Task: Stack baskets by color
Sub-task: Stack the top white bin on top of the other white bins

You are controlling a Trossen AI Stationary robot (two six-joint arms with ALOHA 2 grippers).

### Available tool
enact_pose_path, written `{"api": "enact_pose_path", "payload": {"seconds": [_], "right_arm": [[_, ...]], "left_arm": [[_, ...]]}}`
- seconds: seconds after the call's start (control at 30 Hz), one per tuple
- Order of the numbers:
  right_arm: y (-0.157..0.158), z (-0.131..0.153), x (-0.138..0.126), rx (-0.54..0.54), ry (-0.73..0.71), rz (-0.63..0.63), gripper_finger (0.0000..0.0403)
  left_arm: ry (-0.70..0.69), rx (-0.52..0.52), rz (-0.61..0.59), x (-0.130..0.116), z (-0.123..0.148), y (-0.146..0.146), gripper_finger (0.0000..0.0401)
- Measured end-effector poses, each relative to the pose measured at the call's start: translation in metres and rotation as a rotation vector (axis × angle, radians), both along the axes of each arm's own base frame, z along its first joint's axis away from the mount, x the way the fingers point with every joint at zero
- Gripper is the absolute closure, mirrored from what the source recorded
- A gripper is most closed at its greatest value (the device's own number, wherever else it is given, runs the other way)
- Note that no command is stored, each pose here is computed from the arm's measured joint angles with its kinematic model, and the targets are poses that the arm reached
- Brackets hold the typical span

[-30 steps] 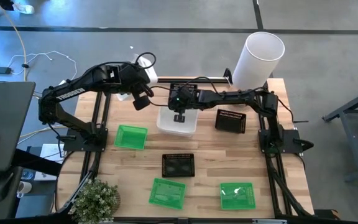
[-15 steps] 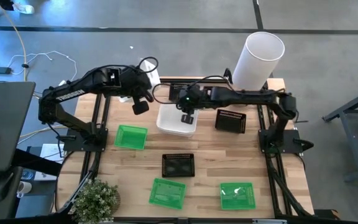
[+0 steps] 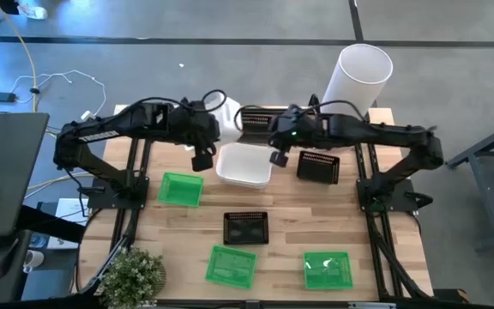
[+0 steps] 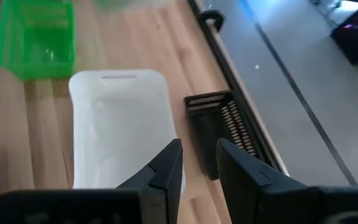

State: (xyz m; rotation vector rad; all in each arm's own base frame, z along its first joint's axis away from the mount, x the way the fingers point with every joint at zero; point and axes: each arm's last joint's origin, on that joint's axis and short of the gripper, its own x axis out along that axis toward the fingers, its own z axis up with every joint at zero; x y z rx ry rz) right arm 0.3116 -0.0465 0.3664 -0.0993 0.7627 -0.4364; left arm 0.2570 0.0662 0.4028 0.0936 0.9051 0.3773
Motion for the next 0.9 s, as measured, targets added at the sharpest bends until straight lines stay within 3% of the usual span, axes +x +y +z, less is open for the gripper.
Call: {"api": "enact_pose_path", "payload": {"seconds": [0.33, 0.57, 0.9], "right_arm": [[0.002, 0.022, -0.037, 0.001, -0.030, -0.137, 0.0315], [0.001, 0.020, -0.046, -0.002, 0.012, -0.220, 0.0315], [0.002, 0.017, -0.048, 0.010, 0.040, -0.234, 0.0315]], "left_arm": [[-0.012, 0.070, -0.157, 0.025, -0.006, -0.013, 0.0401], [0.012, 0.064, -0.168, 0.041, -0.018, -0.013, 0.0401], [0.113, 0.006, -0.215, 0.073, -0.052, -0.019, 0.0401]]}}
